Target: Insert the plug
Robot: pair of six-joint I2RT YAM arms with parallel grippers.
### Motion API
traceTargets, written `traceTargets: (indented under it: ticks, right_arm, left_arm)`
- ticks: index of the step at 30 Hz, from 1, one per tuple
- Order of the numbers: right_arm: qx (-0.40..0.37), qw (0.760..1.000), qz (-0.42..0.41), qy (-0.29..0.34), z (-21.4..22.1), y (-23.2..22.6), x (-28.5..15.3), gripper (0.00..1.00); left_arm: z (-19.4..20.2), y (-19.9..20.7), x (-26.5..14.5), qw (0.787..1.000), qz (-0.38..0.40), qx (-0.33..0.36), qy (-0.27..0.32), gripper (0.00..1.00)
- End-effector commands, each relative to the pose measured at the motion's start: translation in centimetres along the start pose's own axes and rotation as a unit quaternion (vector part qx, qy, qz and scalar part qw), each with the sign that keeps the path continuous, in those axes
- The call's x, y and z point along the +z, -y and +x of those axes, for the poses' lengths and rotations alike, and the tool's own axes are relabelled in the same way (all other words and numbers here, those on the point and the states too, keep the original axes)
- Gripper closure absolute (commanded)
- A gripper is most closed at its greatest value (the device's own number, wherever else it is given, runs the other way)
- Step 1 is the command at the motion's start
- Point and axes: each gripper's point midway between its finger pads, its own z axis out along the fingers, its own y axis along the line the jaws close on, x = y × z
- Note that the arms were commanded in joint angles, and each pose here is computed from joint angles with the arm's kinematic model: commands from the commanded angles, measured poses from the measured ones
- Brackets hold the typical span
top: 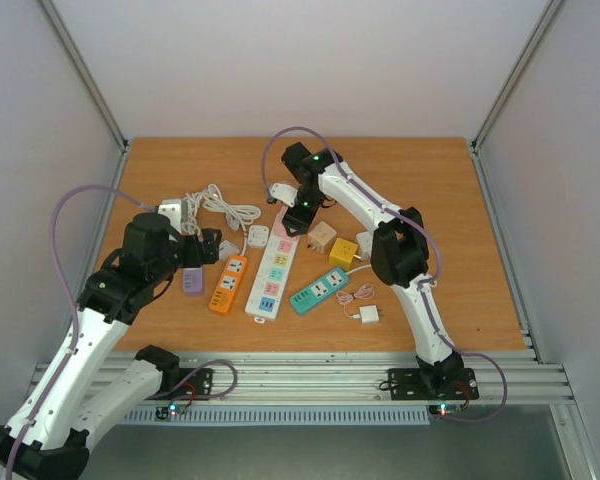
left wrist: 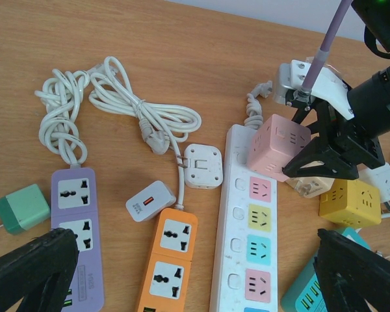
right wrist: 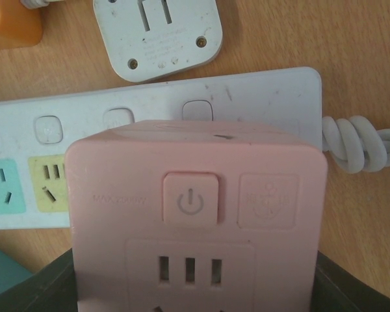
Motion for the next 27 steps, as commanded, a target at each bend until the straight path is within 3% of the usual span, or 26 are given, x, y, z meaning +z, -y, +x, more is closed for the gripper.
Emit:
traceTargets:
  ticks: [1,16,27]
  right_arm:
    - [0.011,1.0,-0.007,-0.021,1.4,0.4,2.8,0.79]
    - [0.038,0.996,0.023,-0.078,4.9,1.3,5.5,0.76]
    - [0.039,0.983,0.116,-0.138,8.4,4.2,7.6,0.78]
  left_arm:
    - [-1.0,0.1,0.3,1.0,0.0,0.006,0.023,0.01]
    - [-0.9,-0.2,0.6,1.0,-0.008,0.006,0.019,0.01]
    - [-0.8,-0.4,0.8,1.0,-0.016,0.007,0.016,0.01]
